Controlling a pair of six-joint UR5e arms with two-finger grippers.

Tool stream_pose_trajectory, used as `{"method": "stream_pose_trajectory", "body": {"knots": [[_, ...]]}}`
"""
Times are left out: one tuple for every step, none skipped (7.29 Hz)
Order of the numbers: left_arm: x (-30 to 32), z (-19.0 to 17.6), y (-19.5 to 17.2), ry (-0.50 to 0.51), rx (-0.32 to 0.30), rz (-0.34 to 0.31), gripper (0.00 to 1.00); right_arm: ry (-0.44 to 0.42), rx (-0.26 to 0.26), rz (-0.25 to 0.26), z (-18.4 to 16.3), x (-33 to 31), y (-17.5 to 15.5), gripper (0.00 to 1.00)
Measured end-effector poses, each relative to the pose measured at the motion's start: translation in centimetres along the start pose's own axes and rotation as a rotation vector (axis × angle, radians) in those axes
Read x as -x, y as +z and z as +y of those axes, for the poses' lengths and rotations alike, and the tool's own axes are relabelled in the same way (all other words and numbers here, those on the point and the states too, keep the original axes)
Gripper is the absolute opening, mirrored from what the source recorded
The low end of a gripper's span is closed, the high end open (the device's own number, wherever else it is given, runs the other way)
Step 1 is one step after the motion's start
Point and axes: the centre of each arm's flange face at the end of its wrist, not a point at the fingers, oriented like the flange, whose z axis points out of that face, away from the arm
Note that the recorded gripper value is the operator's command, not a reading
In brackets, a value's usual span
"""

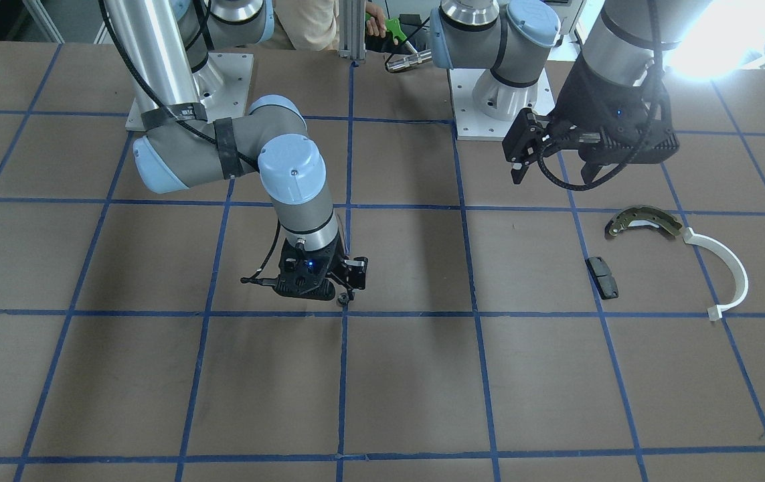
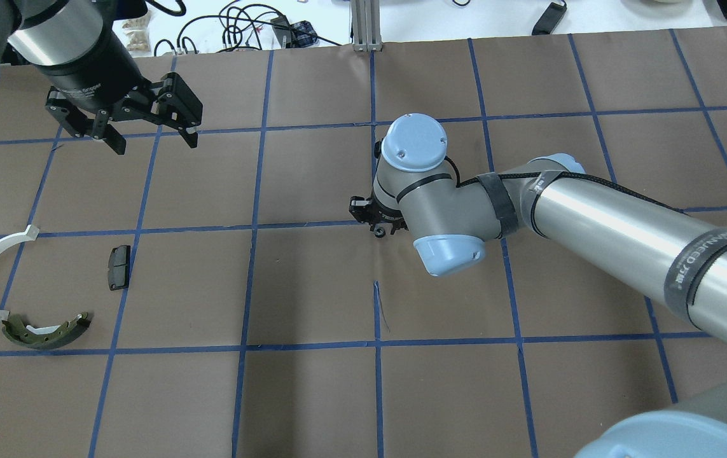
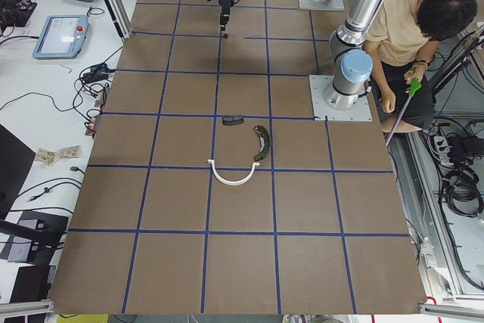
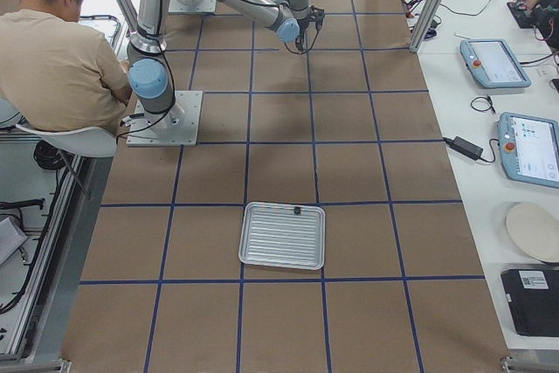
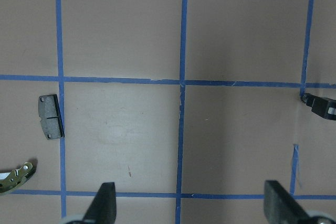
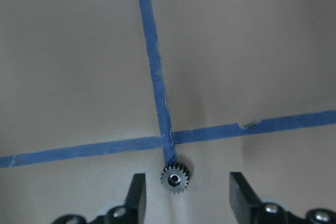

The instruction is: Place bearing gear from tray to pile

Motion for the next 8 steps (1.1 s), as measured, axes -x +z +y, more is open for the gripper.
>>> {"method": "stream_pose_trajectory", "body": {"knots": [[0.0, -0.3, 0.3, -0.003, 0.007, -0.001, 1.00, -0.015, 0.016, 0.015, -2.2, -1.8, -3.4, 1.00], [-0.2, -1.2, 1.1, -0.005, 0.004, 0.002, 1.00, -0.028, 0.032, 0.030, -4.6, -4.6, -7.5, 1.00], [-0.8, -2.7, 2.5, -0.001, -0.007, 0.008, 1.00, -0.056, 0.045, 0.052, -6.8, -8.9, -12.0, 1.00], [-2.6, -4.2, 4.5, -0.016, -0.012, 0.012, 1.00, -0.115, 0.066, 0.090, -8.0, -14.0, -15.3, 0.98], [-5.5, -5.3, 6.7, -0.041, -0.018, 0.016, 1.00, -0.204, 0.096, 0.138, -8.6, -19.4, -17.9, 0.96], [-9.0, -6.1, 9.4, -0.032, -0.020, 0.019, 1.00, -0.298, 0.132, 0.202, -9.0, -25.1, -19.9, 0.96], [-12.7, -6.3, 12.4, -0.002, -0.013, 0.021, 1.00, -0.382, 0.173, 0.261, -9.2, -30.8, -21.2, 0.96], [-16.4, -5.8, 15.3, 0.022, -0.015, 0.023, 1.00, -0.463, 0.212, 0.282, -9.4, -36.7, -22.0, 0.96]]}}
